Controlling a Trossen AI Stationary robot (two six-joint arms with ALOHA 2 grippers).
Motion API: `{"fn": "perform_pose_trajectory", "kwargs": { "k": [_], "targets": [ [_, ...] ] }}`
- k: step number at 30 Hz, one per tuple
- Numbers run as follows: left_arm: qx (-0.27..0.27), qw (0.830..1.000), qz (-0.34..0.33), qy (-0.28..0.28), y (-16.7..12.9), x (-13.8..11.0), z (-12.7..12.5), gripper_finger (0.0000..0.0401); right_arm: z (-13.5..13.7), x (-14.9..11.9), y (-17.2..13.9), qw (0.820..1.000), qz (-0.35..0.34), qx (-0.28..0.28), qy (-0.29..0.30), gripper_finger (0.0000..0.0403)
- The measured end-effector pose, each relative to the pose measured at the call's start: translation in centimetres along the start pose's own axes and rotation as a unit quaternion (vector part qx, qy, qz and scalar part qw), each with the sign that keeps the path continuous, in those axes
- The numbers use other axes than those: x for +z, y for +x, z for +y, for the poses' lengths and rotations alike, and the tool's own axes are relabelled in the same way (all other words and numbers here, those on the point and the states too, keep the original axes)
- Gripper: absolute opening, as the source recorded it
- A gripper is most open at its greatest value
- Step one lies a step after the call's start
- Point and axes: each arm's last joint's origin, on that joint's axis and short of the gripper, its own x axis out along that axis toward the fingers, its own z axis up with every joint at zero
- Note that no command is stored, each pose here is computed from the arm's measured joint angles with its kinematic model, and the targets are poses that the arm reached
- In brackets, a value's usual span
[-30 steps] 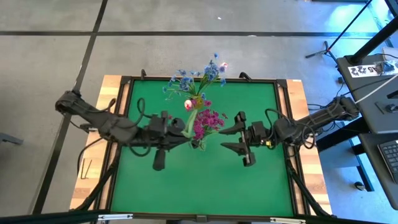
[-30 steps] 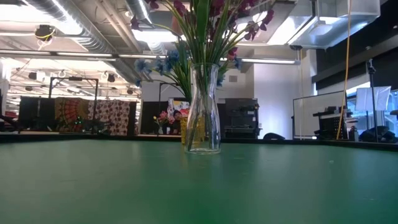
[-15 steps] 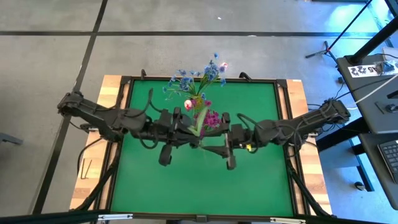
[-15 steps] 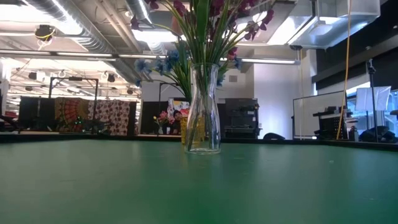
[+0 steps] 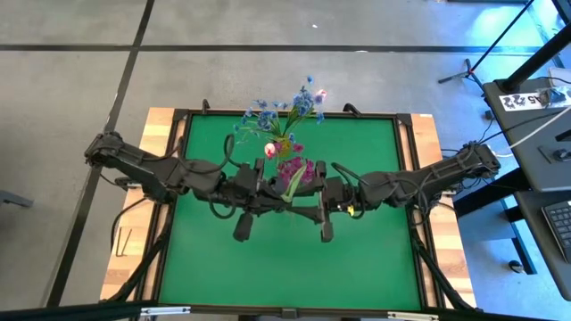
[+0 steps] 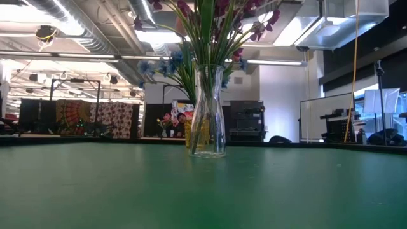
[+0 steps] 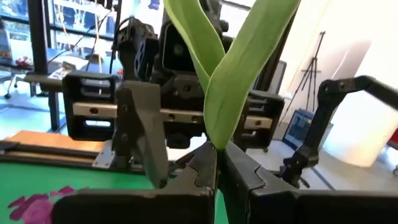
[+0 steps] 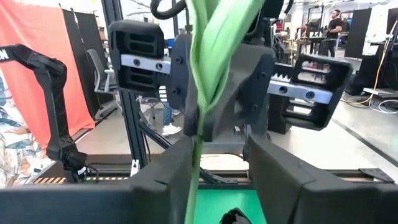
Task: Sort flowers into vase by color
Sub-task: Put the black flower into the transparent vase
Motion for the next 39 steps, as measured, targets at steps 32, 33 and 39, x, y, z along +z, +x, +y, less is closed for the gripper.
{"fn": "perform_pose_trajectory", "kwargs": {
  "k": [32, 33, 39],
  "targets": [
    [0.020, 1.000, -0.003, -0.010, -0.1, 0.0, 0.1, 0.0094, -0.4, 0.6, -1.3, 0.999, 0.023, -0.022, -0.018, 0.0005],
    [0.020, 1.000, -0.003, -0.007, -0.1, 0.1, 0.1, 0.0100, -0.5, 0.8, -1.6, 0.999, 0.025, -0.023, -0.021, 0.0005],
    [0.032, 0.999, -0.012, 0.001, -2.1, 1.3, 0.3, 0.0124, -0.6, 1.5, -3.0, 0.998, 0.041, -0.025, -0.029, 0.0004]
  ]
}}
